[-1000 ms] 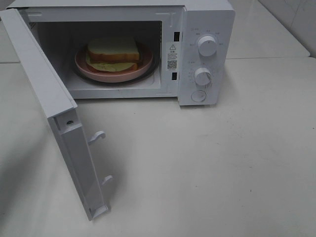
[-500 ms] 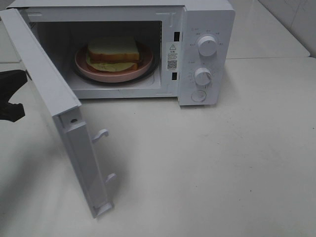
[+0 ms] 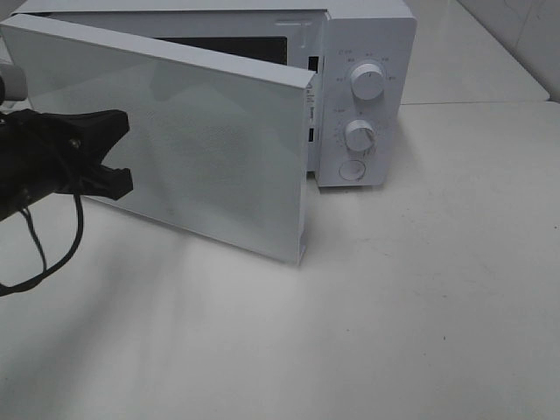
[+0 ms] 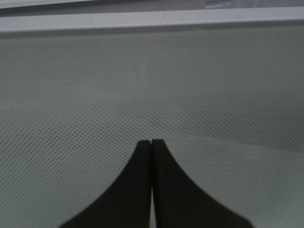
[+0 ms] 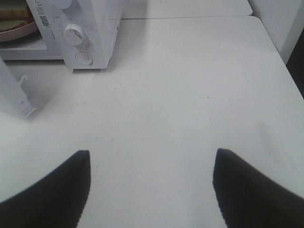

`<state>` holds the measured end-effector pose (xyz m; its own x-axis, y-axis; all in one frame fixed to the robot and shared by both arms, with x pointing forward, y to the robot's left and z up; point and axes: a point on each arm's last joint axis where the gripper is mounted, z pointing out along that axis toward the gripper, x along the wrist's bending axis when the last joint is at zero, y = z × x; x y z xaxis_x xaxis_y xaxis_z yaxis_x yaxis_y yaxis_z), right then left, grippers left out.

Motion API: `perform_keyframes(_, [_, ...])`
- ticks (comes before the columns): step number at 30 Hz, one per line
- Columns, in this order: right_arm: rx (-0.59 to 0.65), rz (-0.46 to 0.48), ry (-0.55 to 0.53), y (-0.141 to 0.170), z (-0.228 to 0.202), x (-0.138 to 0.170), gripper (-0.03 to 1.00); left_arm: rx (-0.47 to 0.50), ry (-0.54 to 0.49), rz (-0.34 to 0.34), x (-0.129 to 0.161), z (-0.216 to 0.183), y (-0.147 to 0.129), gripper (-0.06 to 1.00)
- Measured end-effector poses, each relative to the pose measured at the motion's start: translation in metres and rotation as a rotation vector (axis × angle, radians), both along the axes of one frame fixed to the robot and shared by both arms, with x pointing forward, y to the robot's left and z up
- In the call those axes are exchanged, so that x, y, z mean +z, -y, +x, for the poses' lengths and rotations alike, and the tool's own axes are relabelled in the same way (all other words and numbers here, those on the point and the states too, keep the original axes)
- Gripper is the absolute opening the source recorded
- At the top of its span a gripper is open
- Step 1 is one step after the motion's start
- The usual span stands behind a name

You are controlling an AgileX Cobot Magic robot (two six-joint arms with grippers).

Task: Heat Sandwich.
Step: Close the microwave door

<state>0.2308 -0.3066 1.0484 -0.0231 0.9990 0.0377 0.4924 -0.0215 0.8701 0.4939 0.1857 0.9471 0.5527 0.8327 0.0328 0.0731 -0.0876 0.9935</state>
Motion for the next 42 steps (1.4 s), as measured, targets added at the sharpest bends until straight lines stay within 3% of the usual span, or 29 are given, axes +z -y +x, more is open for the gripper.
perform_keyframes(16, [0.000, 0.000, 0.000, 0.000, 0.000, 0.000, 0.70, -0.002, 0.007, -0.092, -0.001, 0.028, 0.068, 0.00])
perform_keyframes(29, [0.000, 0.000, 0.000, 0.000, 0.000, 0.000, 0.70, 0.040, -0.002, -0.126, 0.001, 0.066, 0.106, 0.00])
perform_keyframes(42, [0.000, 0.000, 0.000, 0.000, 0.000, 0.000, 0.69, 0.002, -0.004, -0.116, -0.003, 0.093, 0.139, 0.00])
